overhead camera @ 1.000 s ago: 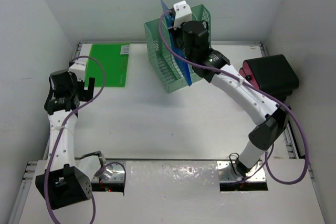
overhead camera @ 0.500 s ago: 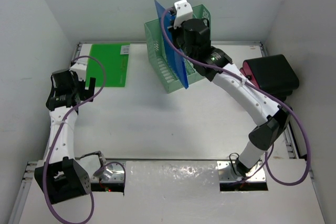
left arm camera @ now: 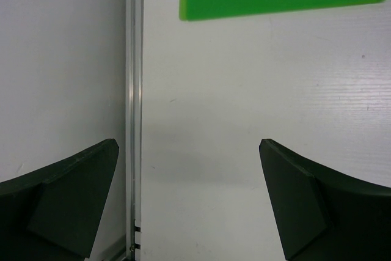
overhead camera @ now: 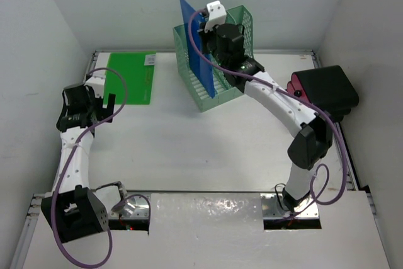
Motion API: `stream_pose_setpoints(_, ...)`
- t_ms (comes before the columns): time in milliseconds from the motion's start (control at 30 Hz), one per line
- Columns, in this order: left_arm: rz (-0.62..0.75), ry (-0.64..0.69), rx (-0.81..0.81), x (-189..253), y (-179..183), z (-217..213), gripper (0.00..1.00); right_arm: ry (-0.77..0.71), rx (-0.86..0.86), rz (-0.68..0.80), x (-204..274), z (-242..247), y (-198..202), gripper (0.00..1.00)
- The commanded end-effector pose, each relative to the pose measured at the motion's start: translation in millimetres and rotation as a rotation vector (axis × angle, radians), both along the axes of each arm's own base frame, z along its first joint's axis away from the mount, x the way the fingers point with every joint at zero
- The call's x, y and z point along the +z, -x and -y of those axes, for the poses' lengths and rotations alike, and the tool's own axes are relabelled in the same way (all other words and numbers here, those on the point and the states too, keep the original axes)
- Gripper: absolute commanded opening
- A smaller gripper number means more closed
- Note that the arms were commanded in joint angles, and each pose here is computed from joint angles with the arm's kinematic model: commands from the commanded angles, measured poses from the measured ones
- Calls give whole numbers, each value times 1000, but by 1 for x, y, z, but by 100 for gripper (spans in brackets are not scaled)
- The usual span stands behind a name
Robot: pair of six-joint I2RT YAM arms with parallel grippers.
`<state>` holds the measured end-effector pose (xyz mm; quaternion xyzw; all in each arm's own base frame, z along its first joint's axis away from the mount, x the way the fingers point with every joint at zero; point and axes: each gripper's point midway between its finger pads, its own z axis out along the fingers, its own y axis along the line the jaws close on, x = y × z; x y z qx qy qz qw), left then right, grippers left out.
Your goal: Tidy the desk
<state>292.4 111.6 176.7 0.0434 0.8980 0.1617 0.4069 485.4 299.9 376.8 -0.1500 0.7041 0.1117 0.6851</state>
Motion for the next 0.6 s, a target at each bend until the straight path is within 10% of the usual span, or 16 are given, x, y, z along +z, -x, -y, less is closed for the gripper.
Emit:
stream_pose_setpoints(0,16,-12,0,-2,-4,-5,100,-109,122,160,29,-24,2,0)
stream_pose_setpoints(567,-61,62,-84,-31,-17,8,100,-121,170,358,-44,-28,2,0)
